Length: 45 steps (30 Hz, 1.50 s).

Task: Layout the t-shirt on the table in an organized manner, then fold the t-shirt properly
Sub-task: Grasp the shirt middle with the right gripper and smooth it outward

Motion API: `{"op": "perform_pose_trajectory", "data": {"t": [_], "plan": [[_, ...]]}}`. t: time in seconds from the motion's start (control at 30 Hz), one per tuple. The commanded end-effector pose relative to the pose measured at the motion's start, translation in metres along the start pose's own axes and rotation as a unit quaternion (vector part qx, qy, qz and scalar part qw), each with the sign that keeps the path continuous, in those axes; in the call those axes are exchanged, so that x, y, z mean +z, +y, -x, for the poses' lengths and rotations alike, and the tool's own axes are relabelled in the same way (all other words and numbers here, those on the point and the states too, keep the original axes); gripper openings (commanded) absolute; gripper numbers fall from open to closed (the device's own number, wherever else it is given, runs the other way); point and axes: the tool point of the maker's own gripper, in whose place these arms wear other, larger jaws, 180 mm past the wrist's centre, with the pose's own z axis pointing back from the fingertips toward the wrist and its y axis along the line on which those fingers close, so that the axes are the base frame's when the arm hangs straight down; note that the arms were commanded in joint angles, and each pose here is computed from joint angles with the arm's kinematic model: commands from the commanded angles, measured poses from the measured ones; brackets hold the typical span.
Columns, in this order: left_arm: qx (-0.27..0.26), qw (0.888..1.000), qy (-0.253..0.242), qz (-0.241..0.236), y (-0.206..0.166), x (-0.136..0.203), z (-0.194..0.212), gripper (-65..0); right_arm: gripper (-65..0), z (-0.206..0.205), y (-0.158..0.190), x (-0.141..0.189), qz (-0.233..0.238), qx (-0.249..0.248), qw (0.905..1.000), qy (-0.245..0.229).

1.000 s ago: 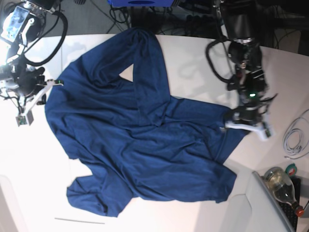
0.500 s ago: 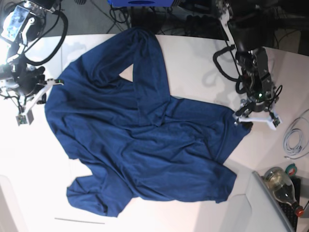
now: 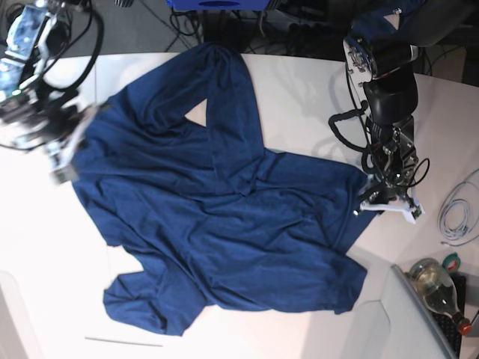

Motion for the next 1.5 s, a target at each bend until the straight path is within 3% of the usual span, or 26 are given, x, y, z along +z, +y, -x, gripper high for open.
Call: {"op": "perform_pose_trajectory", "data": {"t": [0.0,0.03,0.2,0.27,0.37,0.47,0.6,0.73,1.07,1.3,1.4,1.47], "plan": [[0.001,1.000,-0.025,0.007,-0.004,0.000,-0.020,-59.2,-64.2,-0.012,0.015,0.004,-0.017,0.034,0.9991,-0.019],[0.001,1.000,-0.028,0.007,-0.004,0.001,-0.023,-65.0,-64.2,-0.011,0.035,0.001,-0.041,0.063,0.9970,-0.016],[-0.022,0.999,-0.037,-0.009,0.025,0.017,-0.008,-65.0,-63.6,-0.027,0.116,-0.005,-0.134,0.156,0.9782,-0.030],[-0.034,0.998,-0.042,-0.015,0.038,0.025,-0.002,-65.0,-59.4,-0.046,0.137,-0.006,-0.155,0.173,0.9715,-0.050],[-0.046,0.997,-0.048,-0.025,0.058,0.040,0.006,-65.0,-47.6,-0.073,0.152,-0.022,-0.158,0.145,0.9750,-0.058],[-0.061,0.996,-0.054,-0.032,0.071,0.053,0.009,-65.0,-38.3,-0.087,0.177,-0.038,-0.182,0.147,0.9698,-0.069],[-0.071,0.995,-0.060,-0.036,0.082,0.065,0.012,-65.0,-31.5,-0.093,0.208,-0.051,-0.216,0.168,0.9581,-0.084],[-0.078,0.994,-0.064,-0.042,0.090,0.074,0.013,-65.0,-24.3,-0.109,0.209,-0.073,-0.217,0.151,0.9603,-0.088],[-0.087,0.993,-0.060,-0.047,0.100,0.087,0.023,-65.0,-24.0,-0.118,0.196,-0.110,-0.209,0.132,0.9665,-0.068],[-0.060,0.993,-0.067,-0.077,0.124,0.093,0.018,-65.0,-24.2,-0.109,0.193,-0.129,-0.215,0.115,0.9678,-0.062],[-0.059,0.993,-0.067,-0.078,0.125,0.093,0.018,-65.0,-31.8,-0.107,0.193,-0.132,-0.216,0.113,0.9682,-0.056],[-0.059,0.993,-0.066,-0.079,0.125,0.093,0.019,-65.0,-41.4,-0.109,0.199,-0.130,-0.221,0.111,0.9672,-0.059]]}}
